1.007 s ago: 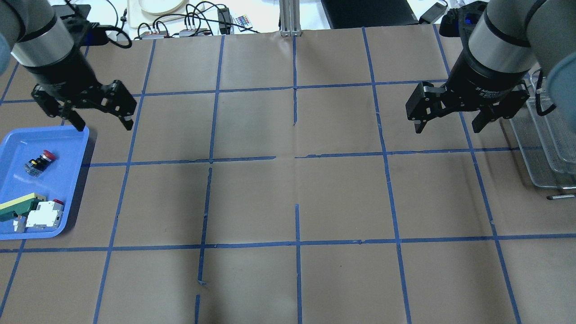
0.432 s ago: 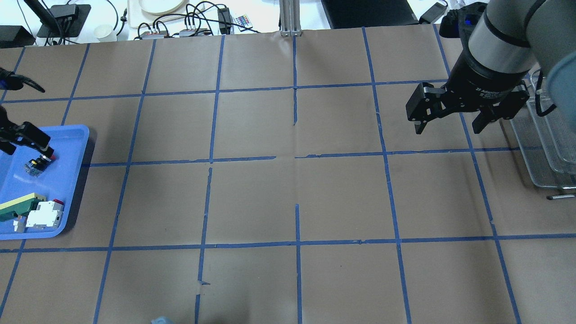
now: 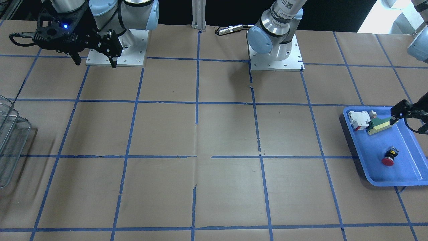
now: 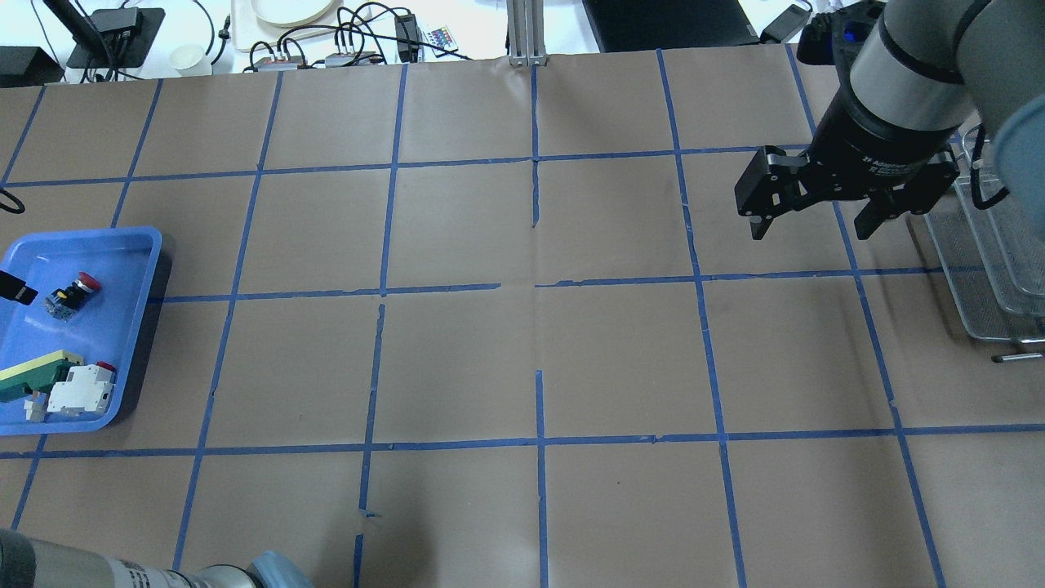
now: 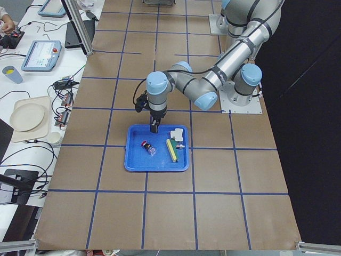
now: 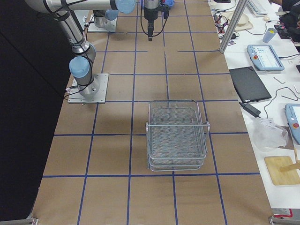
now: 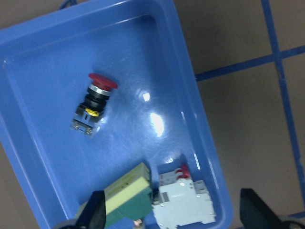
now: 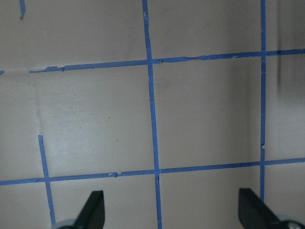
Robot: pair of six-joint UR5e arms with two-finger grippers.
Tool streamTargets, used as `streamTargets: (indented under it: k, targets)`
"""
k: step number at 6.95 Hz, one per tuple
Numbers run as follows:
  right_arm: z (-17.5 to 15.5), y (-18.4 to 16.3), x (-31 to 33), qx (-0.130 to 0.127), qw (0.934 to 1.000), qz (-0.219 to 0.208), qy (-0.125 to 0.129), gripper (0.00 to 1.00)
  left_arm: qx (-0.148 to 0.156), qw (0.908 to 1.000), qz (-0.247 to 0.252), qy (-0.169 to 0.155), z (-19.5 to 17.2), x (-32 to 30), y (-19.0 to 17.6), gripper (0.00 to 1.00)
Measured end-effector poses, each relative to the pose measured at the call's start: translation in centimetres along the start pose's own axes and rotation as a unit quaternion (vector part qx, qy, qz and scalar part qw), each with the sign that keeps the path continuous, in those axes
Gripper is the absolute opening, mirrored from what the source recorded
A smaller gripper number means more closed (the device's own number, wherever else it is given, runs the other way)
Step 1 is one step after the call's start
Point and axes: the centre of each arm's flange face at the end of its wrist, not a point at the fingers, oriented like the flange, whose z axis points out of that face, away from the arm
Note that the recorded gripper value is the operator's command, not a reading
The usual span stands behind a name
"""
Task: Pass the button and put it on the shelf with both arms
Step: 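Lower the left gripper into the blue tray onto the red push button, then grasp and lift the red button with left gripper while right gripper swings inward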
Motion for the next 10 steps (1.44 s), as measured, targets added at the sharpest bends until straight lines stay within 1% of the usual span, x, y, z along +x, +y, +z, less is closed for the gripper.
streamTargets:
  k: [1, 2, 3, 4, 5, 6, 7, 8, 9, 10]
  targets:
    - [-0.2, -0.2, 0.0, 0.011, 0.9999, 0.002, 0.0, 1.0, 0.032, 0.9989, 0.032, 0.012, 2.1, -1.4, 0.5, 0.99]
    - [-0.5, -0.4, 0.1, 0.021, 0.9998, 0.004, 0.0, 1.0, 0.067, 0.9962, 0.051, 0.024, 4.3, -2.9, 1.5, 0.99]
    - [-0.7, -0.5, 0.1, 0.027, 0.9996, 0.007, -0.001, 1.0, 0.093, 0.9925, 0.074, 0.028, 5.8, -3.8, 2.6, 0.98]
    - [-0.9, -0.5, -0.1, 0.028, 0.9994, 0.018, -0.013, 1.0, 0.106, 0.9897, 0.091, 0.03, 6.8, -4.1, 3.2, 0.98]
    - [-0.8, -0.4, -0.6, 0.019, 0.9979, 0.047, -0.039, 1.0, 0.118, 0.9876, 0.099, 0.032, 7.3, -4.1, 3.4, 0.98]
    - [-0.5, -0.3, -1.3, 0.001, 0.9921, 0.1, -0.075, 1.0, 0.131, 0.986, 0.098, 0.036, 7.7, -4.0, 3.5, 0.98]
    - [-0.4, -0.1, -2.3, -0.024, 0.9785, 0.164, -0.123, 1.0, 0.138, 0.9856, 0.089, 0.043, 8.6, -4.3, 4.1, 0.98]
    - [-0.4, 0.1, -3.4, -0.058, 0.9582, 0.218, -0.176, 1.0, 0.143, 0.9854, 0.077, 0.052, 9.9, -4.9, 5.1, 0.98]
    - [-0.3, 0.1, -4.1, -0.092, 0.9369, 0.261, -0.214, 1.0, 0.149, 0.9847, 0.068, 0.059, 10.9, -5.2, 5.7, 0.97]
    - [0.1, -0.1, -4.4, -0.123, 0.9189, 0.292, -0.236, 1.0, 0.152, 0.9846, 0.061, 0.062, 11.2, -5.3, 5.9, 0.96]
